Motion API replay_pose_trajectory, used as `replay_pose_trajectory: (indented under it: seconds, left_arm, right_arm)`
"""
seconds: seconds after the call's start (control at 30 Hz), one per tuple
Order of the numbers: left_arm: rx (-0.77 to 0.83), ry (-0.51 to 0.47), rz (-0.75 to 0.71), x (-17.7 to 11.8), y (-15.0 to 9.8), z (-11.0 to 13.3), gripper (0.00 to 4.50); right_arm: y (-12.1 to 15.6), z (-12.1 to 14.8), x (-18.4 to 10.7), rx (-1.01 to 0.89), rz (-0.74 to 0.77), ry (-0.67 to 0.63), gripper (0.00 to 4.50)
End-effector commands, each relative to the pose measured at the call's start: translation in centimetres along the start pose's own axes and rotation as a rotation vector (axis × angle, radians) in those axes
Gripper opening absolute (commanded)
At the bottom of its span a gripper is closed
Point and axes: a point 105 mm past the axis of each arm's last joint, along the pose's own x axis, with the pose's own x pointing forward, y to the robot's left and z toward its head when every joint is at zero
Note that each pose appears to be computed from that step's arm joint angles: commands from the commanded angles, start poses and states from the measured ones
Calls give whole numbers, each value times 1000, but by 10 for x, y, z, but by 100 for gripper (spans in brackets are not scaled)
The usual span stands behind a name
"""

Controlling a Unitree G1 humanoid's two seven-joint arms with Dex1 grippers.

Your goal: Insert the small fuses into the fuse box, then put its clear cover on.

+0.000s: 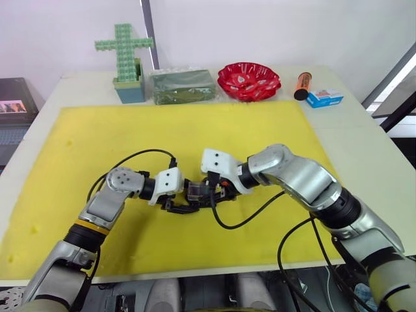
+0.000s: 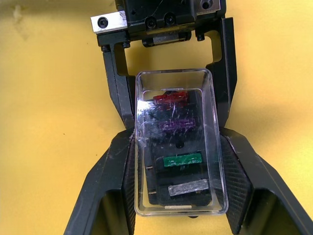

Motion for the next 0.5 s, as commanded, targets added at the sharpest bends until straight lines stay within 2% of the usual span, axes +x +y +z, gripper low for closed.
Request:
replay_pose_trajectory:
  seconds: [0.03,0.2,0.5]
  left_arm:
    - [-4,12,20,1,1,-1,302]
    - [-6,9,21,2,1,0,298]
    - [-11,8,17,2,0,0,298]
  right_arm:
    - [-1,-1,-1,-16,2,14,182]
    - [-3,1,-3,-23,-7,6,342]
    - [-12,11,-7,-41,-40,-26,342]
